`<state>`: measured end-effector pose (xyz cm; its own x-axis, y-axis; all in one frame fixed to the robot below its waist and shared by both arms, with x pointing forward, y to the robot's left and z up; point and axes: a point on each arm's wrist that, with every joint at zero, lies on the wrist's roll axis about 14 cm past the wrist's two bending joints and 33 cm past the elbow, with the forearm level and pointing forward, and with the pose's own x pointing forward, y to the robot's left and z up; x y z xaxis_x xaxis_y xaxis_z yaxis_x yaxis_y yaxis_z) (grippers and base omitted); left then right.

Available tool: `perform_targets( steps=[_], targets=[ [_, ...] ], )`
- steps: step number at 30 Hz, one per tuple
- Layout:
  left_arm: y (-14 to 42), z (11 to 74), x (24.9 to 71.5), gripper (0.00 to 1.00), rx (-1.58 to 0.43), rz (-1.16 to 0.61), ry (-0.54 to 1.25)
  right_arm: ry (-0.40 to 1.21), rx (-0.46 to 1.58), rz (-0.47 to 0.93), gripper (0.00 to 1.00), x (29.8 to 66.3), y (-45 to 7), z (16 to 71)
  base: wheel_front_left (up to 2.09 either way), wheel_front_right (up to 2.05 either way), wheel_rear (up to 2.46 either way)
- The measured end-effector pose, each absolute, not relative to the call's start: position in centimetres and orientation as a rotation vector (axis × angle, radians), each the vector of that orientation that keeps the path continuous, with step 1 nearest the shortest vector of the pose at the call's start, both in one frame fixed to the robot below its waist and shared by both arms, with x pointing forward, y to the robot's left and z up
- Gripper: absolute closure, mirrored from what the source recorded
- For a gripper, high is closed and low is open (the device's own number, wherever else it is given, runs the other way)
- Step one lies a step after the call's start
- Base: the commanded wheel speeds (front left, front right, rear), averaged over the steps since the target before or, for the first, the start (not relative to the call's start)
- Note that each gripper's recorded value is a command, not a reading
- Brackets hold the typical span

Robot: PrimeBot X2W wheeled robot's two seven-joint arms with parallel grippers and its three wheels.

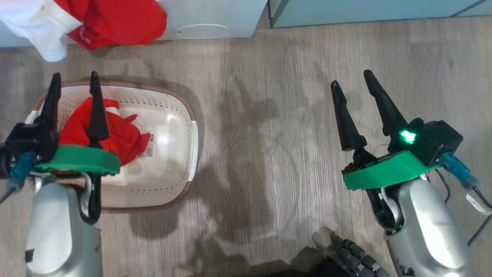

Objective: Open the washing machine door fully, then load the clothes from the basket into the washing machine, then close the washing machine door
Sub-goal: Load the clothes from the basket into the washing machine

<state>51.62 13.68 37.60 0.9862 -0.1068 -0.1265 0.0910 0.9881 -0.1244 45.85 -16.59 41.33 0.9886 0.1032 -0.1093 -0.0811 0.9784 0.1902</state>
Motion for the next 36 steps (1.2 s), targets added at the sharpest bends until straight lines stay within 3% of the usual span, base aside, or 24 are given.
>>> perform_targets(
  steps=[16,36],
  targets=[
    [16.0,31.6,58.1,0.00,-0.028,-0.045,0.230,0.186,0.190,0.083,0.00,46.3,-16.9,38.2,0.00,0.00,0.00],
    [13.7,28.3,62.4,0.00,-0.044,-0.087,0.326,0.219,0.193,0.072,0.00,46.0,-17.3,37.0,0.00,0.00,0.00]
  ],
)
